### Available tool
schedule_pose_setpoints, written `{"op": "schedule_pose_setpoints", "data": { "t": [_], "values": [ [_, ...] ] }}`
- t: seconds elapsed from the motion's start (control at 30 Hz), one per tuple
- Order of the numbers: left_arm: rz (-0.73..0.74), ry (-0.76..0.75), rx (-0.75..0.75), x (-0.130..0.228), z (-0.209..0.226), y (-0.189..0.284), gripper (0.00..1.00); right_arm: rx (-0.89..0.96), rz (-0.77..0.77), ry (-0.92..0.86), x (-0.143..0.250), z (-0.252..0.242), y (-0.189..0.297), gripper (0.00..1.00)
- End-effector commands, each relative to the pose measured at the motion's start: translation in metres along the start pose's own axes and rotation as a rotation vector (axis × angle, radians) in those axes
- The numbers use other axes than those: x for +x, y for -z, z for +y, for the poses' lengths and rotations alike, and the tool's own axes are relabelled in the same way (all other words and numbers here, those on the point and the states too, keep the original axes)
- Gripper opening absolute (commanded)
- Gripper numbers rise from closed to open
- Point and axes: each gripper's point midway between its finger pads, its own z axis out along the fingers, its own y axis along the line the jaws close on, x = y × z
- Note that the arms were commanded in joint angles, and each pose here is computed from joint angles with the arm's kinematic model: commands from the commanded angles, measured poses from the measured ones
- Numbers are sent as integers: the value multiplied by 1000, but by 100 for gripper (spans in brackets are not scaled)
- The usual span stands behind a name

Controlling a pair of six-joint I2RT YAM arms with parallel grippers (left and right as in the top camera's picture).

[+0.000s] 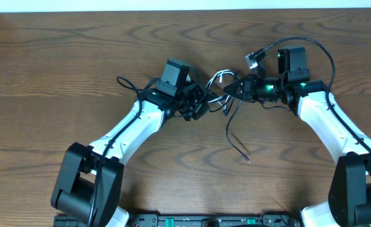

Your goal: Untangle cables

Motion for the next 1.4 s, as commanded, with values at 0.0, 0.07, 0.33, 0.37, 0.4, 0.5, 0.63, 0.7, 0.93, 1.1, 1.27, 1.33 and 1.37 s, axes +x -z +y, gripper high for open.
{"op": "schedule_pose_setpoints", "data": {
  "t": [0.0, 0.07, 0.33, 0.37, 0.4, 0.5, 0.63, 0.7, 0.93, 1.1, 1.27, 1.33, 1.37],
  "values": [
    [-4, 0, -17, 1, 5, -5, 45, -32, 22, 13, 5, 4, -2, 1],
    [-5, 0, -17, 1, 5, -5, 43, -40, 26, 13, 5, 6, -2, 1],
    [-6, 5, -28, -1, 9, -8, 43, -52, 27, 19, 5, 8, -2, 1],
    [-11, 6, -31, -2, 10, -9, 43, -52, 27, 19, 5, 8, -2, 1],
    [-16, 6, -33, -3, 10, -9, 43, -52, 27, 19, 5, 8, -2, 1],
    [-32, 5, -42, -4, 12, -10, 42, -52, 27, 19, 5, 8, -2, 1],
    [-38, 5, -43, -5, 12, -10, 39, -52, 27, 19, 5, 8, -2, 1],
    [-53, 4, -47, -7, 12, -10, 40, -52, 27, 19, 5, 8, -2, 1],
    [-106, 0, -47, -17, 12, -11, 44, -52, 27, 20, 5, 8, -2, 1],
    [-126, 6, -44, -21, 10, -11, 44, -51, 26, 20, 5, 8, -2, 1],
    [-127, 8, -31, -24, 9, -17, 43, -53, 23, 26, 4, 9, -2, 1],
    [-124, 30, -38, -25, 12, -20, 43, -53, 23, 26, 4, 9, -2, 1],
    [-121, 34, -38, -25, 13, -22, 43, -53, 23, 26, 4, 9, -2, 1]
  ]
}}
